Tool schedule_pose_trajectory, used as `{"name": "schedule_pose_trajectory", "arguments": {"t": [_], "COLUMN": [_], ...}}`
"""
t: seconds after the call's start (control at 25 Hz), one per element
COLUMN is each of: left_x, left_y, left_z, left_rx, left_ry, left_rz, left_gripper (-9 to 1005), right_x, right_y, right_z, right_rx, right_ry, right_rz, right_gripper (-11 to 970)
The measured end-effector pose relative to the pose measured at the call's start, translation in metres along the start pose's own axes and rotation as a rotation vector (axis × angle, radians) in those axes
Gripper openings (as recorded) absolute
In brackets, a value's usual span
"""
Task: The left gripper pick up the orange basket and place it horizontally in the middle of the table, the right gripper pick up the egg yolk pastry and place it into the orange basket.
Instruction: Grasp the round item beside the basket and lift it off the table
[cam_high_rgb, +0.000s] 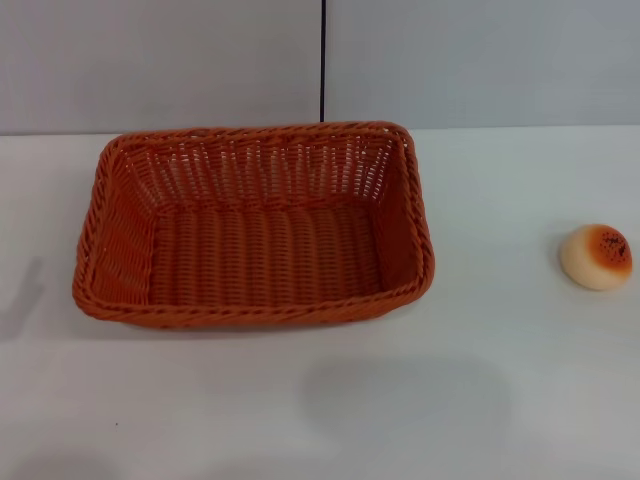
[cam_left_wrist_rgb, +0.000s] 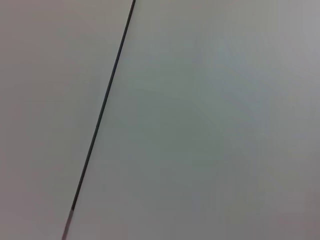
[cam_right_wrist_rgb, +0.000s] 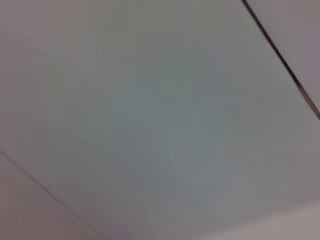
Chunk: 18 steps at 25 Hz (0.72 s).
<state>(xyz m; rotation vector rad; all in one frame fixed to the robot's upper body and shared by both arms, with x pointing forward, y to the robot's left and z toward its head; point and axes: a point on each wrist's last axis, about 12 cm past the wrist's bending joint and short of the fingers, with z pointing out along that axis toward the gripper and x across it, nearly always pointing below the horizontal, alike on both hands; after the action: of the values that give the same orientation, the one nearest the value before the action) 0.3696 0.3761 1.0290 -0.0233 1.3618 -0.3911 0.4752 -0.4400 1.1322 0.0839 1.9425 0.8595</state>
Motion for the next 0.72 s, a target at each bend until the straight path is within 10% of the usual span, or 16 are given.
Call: {"name": "schedule_pose_trajectory", "arguments": {"t": [0.24,0.72], "left_x": [0.002,0.013], "left_y": [-0.002,-0.012], "left_z": [0.007,0.001], "left_rx": [0.005,-0.017], "left_ry": [-0.008,0.01], "left_rz": [0.039,0.078], "left_gripper": [813,813], "right_x": [-0.031,-0.038], "right_y": [-0.001,0.007], "right_z": [0.004,0.065], "right_rx": [0.095,0.241], "right_ry": [0.344,0.611], "right_rz": [0.178,0.087], "right_gripper": [499,496]}}
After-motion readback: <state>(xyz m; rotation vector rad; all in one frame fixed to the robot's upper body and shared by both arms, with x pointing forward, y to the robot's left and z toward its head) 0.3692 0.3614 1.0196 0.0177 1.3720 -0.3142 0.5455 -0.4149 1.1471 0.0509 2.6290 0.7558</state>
